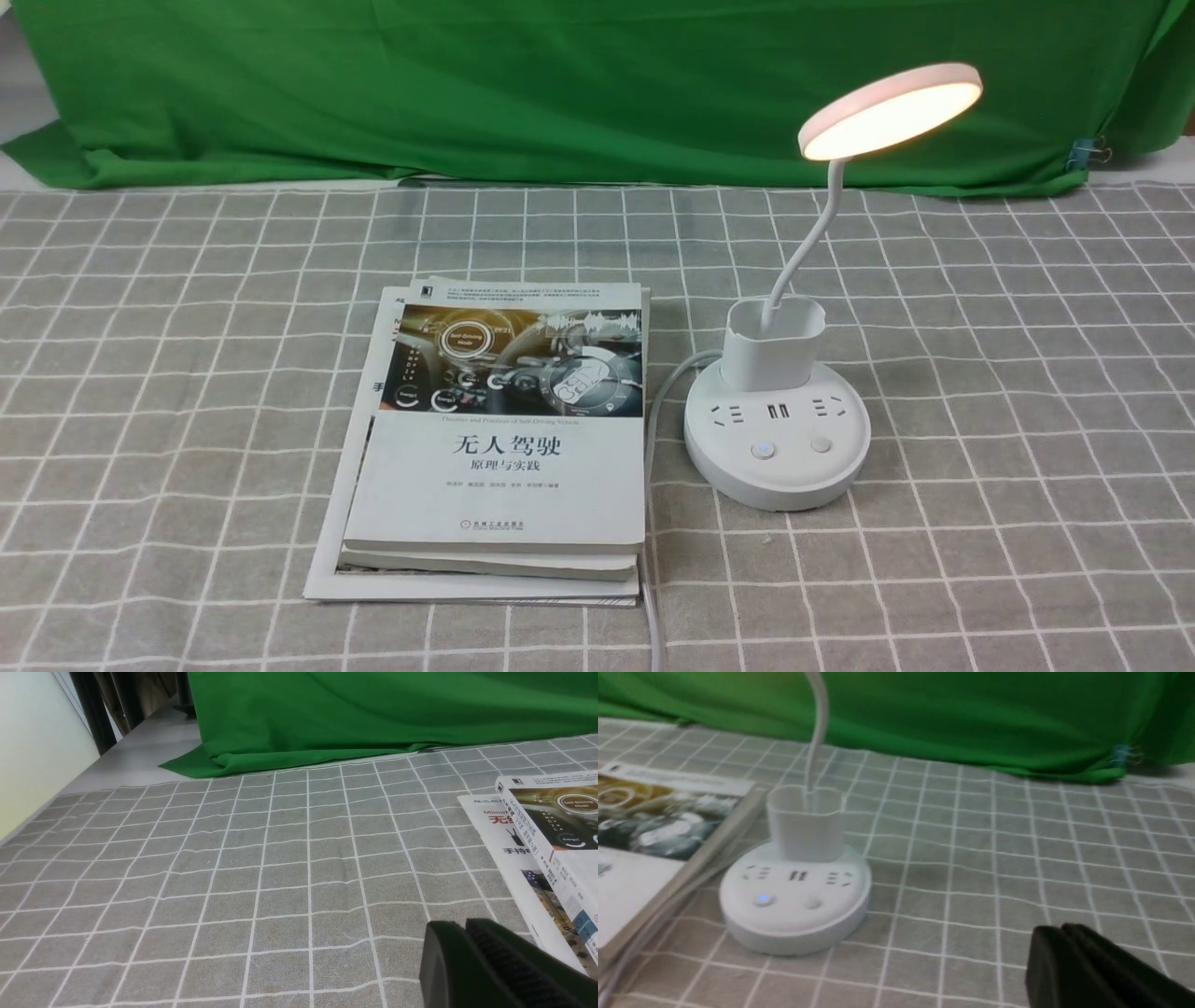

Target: Turn on the desk lamp on the grey coffee tablecloth with your hand.

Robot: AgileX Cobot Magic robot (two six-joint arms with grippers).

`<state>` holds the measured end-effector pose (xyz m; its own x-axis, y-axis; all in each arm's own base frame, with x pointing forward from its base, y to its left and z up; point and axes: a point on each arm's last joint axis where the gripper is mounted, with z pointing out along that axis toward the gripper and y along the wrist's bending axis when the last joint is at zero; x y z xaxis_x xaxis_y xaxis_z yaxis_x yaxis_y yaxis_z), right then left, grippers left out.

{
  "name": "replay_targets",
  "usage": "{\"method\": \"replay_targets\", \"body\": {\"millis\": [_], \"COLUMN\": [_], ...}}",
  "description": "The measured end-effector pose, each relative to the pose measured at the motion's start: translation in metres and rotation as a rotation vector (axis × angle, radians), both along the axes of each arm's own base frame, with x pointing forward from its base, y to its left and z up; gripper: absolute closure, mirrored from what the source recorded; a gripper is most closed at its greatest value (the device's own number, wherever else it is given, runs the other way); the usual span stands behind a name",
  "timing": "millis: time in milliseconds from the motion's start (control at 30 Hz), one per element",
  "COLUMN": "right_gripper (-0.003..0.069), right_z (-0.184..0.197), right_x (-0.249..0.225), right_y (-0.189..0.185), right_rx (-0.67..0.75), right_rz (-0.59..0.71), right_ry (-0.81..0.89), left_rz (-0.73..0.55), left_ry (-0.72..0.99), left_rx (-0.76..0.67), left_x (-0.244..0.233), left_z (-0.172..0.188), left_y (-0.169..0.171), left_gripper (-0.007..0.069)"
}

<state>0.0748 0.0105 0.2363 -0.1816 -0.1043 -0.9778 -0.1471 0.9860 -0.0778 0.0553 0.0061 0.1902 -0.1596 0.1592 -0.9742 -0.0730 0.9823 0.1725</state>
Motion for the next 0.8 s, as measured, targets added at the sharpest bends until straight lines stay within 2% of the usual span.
{"method": "replay_targets", "body": {"millis": [167,800], "right_gripper": [0.0632,0.0622], "right_z": [-0.042,-0.048], "right_x": [-0.015,-0.019], "right_y": [-0.006,-0.005], "right_rx": [0.0,-0.004], "right_rz": [-0.066,-0.058], "right_ry": [-0.042,-0.029], "left_rz": [0.0,0.0], "left_ry": [0.0,0.0], "left_rx": [0.0,0.0], "left_x": [0.0,0.0], "left_z": [0.0,0.0], "left_y": [0.0,0.0], "left_gripper": [0.0606,0.0606]}}
